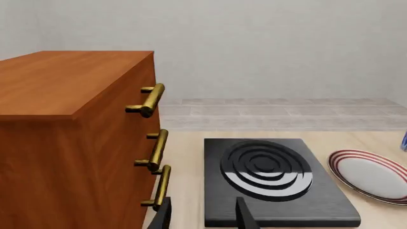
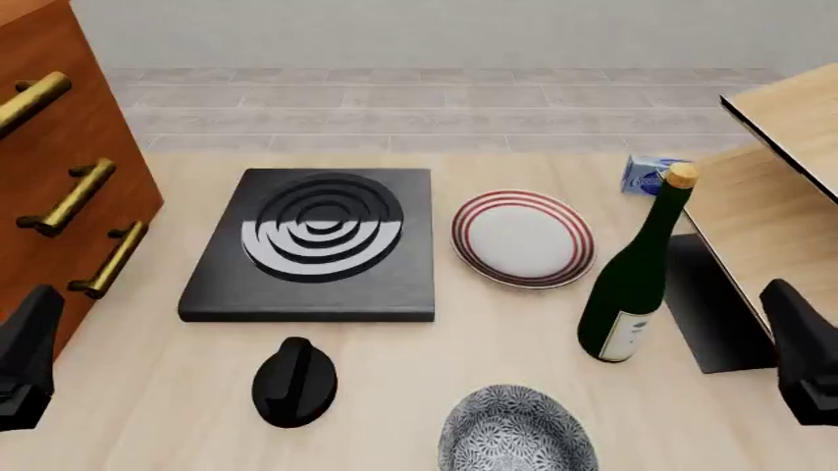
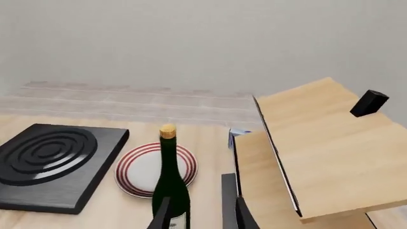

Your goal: Put the bowl on the stove.

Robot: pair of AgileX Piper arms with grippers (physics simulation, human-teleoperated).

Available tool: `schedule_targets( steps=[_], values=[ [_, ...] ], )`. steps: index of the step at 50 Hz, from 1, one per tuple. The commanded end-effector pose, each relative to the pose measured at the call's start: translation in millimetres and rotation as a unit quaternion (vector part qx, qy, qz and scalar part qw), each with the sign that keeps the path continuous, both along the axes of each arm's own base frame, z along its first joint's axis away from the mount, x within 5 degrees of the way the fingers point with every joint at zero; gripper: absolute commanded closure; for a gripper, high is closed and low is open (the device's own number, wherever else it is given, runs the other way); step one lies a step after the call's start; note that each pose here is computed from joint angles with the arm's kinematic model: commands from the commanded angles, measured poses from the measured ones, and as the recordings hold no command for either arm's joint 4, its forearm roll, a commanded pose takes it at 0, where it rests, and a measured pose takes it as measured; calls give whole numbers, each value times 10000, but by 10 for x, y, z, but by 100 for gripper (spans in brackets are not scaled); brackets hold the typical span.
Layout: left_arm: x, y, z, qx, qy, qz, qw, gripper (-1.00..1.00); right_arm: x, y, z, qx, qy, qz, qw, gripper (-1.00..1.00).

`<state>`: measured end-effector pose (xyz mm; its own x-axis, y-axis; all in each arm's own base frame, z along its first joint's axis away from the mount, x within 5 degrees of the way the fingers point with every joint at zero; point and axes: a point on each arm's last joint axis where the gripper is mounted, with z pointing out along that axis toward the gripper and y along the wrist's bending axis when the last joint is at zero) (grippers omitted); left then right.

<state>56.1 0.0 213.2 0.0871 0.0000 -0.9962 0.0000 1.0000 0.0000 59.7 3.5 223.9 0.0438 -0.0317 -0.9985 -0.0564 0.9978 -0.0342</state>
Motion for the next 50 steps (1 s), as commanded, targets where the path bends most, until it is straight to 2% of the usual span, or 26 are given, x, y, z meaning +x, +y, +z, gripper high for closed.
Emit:
schedule_targets(
  steps=[1,3,4,6,8,9,18,20,23,26,27,30,31,36,37,40,41,48,50],
  values=[
    [0,0,0,0,0,0,10000,-100,12,84,210,-334,762,675,9942,-100],
    [0,0,0,0,0,0,10000,-100,16,92,205,-365,887,737,9927,-100],
    [0,0,0,0,0,0,10000,-100,64,97,171,-365,1100,704,9908,-100],
    [0,0,0,0,0,0,10000,-100,20,92,207,-438,1020,740,9911,-100],
    [0,0,0,0,0,0,10000,-100,63,104,193,-497,1238,770,9881,-100],
    [0,0,0,0,0,0,10000,-100,15,96,244,-439,1093,778,9900,-100],
    [0,0,0,0,0,0,10000,-100,-28,117,370,-389,1256,1015,9861,-100],
    [0,0,0,0,0,0,10000,-100,-23,139,390,-361,1365,1176,9830,-100],
    [0,0,0,0,0,0,10000,-100,-13,158,411,-462,1484,1305,9792,-100],
    [0,0,0,0,0,0,10000,-100,-12,172,411,-415,1642,1396,9756,-100],
    [0,0,0,0,0,0,10000,-100,-13,177,396,-515,1735,1439,9729,-100],
    [0,0,0,0,0,0,10000,-100,-24,179,407,-461,1817,1469,9712,-100],
    [0,0,0,0,0,0,10000,-100,11,290,293,-399,2647,1987,9428,-100],
    [0,0,0,0,0,0,10000,-100,26,315,287,-375,2765,2059,9380,-100],
    [0,0,0,0,0,0,10000,-100,48,399,232,-341,3123,2326,9204,-100],
    [0,0,0,0,0,0,10000,-100,57,413,242,-321,3138,2349,9194,-100],
    [0,0,0,0,0,0,10000,-100,99,524,194,-236,3359,2583,9055,-100],
    [0,0,0,0,0,0,10000,-100,132,610,157,-203,3506,2722,8959,-100],
    [0,0,0,0,0,0,10000,-100,136,618,155,-202,3518,2733,8951,-100]
  ],
)
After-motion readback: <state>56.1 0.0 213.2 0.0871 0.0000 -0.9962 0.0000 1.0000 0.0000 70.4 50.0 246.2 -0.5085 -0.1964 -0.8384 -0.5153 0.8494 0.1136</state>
